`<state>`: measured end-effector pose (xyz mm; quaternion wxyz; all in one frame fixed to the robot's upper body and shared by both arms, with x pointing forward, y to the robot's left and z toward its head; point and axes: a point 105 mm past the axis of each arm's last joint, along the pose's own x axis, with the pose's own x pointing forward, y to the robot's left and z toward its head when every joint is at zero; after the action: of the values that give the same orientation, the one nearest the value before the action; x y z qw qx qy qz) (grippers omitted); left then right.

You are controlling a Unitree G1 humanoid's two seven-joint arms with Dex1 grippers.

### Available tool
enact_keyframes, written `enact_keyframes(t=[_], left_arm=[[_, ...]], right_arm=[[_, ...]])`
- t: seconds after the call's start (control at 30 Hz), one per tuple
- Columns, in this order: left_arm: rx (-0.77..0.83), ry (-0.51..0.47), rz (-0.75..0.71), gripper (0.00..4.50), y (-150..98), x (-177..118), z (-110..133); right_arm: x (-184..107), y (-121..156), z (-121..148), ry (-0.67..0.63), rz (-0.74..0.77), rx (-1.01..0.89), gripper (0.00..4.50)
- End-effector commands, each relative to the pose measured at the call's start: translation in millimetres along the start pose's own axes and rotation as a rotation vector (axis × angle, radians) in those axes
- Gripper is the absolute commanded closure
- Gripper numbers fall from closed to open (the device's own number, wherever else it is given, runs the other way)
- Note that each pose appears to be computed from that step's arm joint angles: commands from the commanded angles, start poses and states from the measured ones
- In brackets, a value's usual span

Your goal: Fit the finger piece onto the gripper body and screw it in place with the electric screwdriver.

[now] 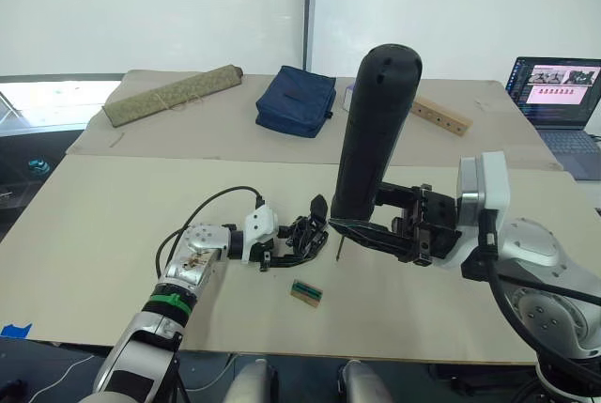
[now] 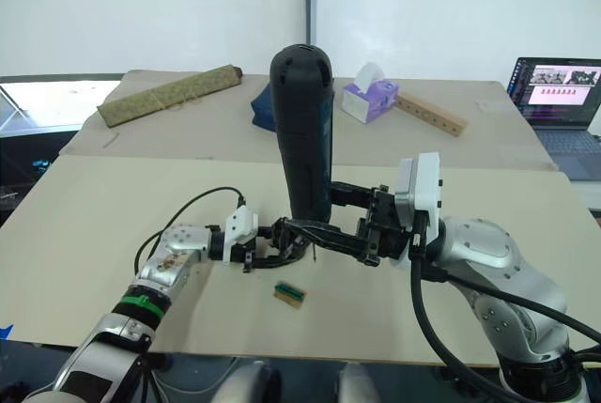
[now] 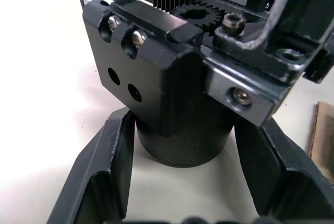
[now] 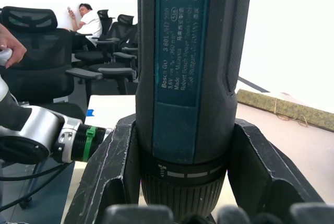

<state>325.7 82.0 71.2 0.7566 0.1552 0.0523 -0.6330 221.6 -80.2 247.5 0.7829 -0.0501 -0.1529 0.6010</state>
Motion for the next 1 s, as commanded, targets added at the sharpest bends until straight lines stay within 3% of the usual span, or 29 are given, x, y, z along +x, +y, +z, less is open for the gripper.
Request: enact_keyframes(t=[0.03, 0.17, 0.2, 0.53, 0.93, 1.0], left_arm=[[-0.06, 0.064, 0.002, 2.22, -5.8, -0.7, -19.7], [-0.077, 0.028, 0.023, 0.25, -7.6, 2.0, -16.4], [-0.084, 0.024, 0.026, 0.05, -8.2, 2.4, -16.2], [-0.1, -0.027, 0.099, 0.05, -19.5, 6.2, -12.2], [-0.13, -0.007, 0.136, 0.05, -20.6, 6.0, -14.8], [-0.131, 0.002, 0.137, 0.58, -20.9, 5.5, -17.4]], right_arm=[[0.0, 3.3, 15.8, -0.049, 0.007, -0.049, 2.6], [-0.1, 3.3, 15.9, -0.048, 0.005, -0.05, 2.6], [-0.1, 3.1, 16.0, -0.048, 0.004, -0.05, 2.6], [0.3, 2.3, 16.3, -0.051, 0.009, -0.048, 2.6], [1.5, -0.1, 18.5, -0.056, 0.017, -0.053, 2.6], [1.7, -2.0, 22.1, -0.057, 0.022, -0.062, 2.6]])
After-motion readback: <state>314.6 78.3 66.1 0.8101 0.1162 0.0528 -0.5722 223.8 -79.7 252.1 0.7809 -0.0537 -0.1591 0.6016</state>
